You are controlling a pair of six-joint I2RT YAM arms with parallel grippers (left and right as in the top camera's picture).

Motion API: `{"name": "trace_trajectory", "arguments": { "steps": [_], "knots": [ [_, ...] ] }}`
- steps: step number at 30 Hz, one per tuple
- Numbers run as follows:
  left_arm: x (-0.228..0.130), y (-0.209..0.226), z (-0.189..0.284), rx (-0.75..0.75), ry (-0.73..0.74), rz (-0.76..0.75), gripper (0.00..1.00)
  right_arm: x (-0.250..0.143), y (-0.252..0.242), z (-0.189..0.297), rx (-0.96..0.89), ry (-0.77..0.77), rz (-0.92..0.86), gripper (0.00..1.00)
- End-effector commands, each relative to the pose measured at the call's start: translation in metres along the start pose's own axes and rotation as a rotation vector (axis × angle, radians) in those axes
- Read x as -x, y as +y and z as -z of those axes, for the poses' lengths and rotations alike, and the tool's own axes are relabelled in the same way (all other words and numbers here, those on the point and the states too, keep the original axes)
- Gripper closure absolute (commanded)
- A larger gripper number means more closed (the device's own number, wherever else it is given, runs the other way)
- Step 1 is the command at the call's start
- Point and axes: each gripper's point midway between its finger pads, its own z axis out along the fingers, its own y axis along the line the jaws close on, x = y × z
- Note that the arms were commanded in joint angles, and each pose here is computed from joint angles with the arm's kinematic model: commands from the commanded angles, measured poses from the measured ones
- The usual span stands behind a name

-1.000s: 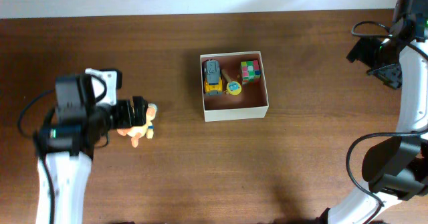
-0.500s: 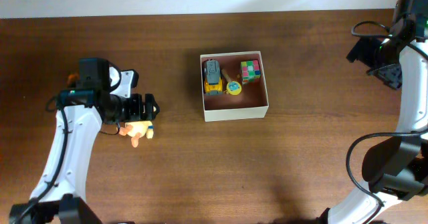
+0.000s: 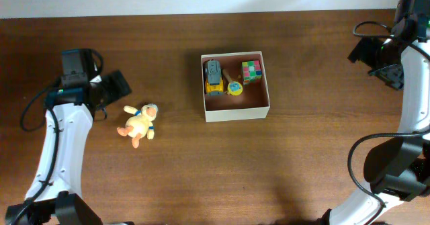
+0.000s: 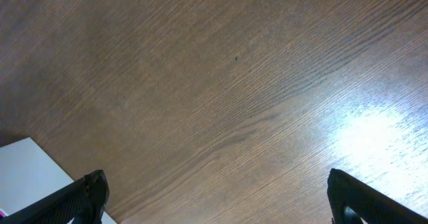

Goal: Pack container
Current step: 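Move the left gripper past the duck to the brown plush bear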

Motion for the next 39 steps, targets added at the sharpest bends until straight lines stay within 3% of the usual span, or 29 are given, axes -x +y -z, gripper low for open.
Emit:
{"name": "trace_trajectory", "arguments": {
  "steps": [1,10,19,23,25,27,30,33,39],
  "knots": [
    [0.024,0.024,-0.008,0.071,-0.072,0.161,0.01,0.001,-0.003,-0.002,-0.014,0.0,-0.008,0.01],
    [0.051,0.062,-0.055,0.117,-0.134,0.247,0.01,0.001,-0.003,-0.002,-0.014,0.0,-0.008,0.01],
    [0.046,0.057,-0.107,0.072,-0.101,0.214,0.0,0.001,-0.003,-0.002,-0.014,0.0,-0.008,0.01],
    [0.033,0.061,-0.123,0.087,-0.056,0.212,0.16,0.001,-0.003,-0.002,-0.014,0.0,-0.008,0.01],
    [0.028,0.062,-0.129,0.094,-0.037,0.212,0.17,0.001,-0.004,-0.002,-0.014,0.0,-0.008,0.01],
    [0.023,0.063,-0.131,0.101,-0.019,0.212,0.3,0.001,-0.003,-0.002,-0.014,0.0,-0.008,0.01],
    [0.021,0.064,-0.131,0.103,-0.01,0.212,0.59,0.001,-0.003,-0.002,-0.014,0.0,-0.008,0.01],
    [0.018,0.064,-0.131,0.103,-0.001,0.212,0.76,0.001,-0.003,-0.002,-0.014,0.0,-0.008,0.01],
    [0.006,0.055,-0.13,0.056,0.062,0.214,0.82,0.001,-0.003,-0.002,-0.014,0.0,-0.008,0.01]
  ]
}}
